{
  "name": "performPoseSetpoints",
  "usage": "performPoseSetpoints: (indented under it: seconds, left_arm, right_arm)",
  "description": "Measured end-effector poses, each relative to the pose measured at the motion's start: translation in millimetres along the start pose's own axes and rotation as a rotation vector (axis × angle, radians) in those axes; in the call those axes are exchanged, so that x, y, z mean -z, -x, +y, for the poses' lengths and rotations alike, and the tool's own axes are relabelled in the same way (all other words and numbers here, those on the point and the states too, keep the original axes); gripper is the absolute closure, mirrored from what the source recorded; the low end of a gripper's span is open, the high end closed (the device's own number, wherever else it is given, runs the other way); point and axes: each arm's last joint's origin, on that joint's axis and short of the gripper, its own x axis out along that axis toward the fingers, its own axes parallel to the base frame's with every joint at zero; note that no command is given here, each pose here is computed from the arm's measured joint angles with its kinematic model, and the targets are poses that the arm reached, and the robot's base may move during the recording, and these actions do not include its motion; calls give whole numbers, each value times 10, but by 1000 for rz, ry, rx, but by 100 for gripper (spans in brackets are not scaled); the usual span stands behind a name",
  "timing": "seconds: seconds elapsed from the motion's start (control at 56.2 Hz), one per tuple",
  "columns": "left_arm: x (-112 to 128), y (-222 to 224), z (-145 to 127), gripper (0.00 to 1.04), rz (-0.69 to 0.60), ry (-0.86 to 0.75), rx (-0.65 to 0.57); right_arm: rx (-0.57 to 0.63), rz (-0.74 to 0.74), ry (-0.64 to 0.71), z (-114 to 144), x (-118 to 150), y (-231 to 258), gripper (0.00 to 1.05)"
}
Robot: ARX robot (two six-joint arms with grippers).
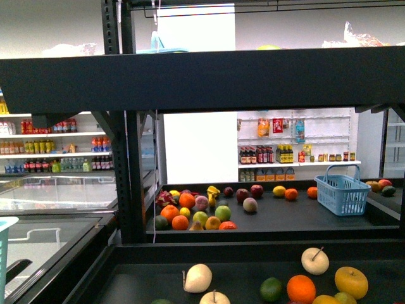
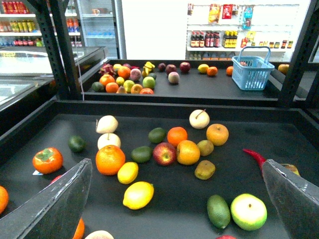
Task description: Pick lemon from shelf
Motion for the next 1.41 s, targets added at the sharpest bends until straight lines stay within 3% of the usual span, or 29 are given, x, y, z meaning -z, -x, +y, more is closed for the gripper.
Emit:
performPoseSetpoints:
  seconds: [0.231,0.64,1.014,1.406]
  left_arm:
    - [-496,-384,144,8,25,162,-95]
    - [-897,-1024,494,8,61,241,-143]
    - [-1065,-1453,503,8,32,285,-64]
    - [-1004,-1672,606,8,41,325,-74]
  right_arm:
    - [0,0,0,0,0,0,2]
    - [0,0,0,0,0,0,2]
    - [0,0,0,0,0,0,2]
    - [0,0,0,0,0,0,2]
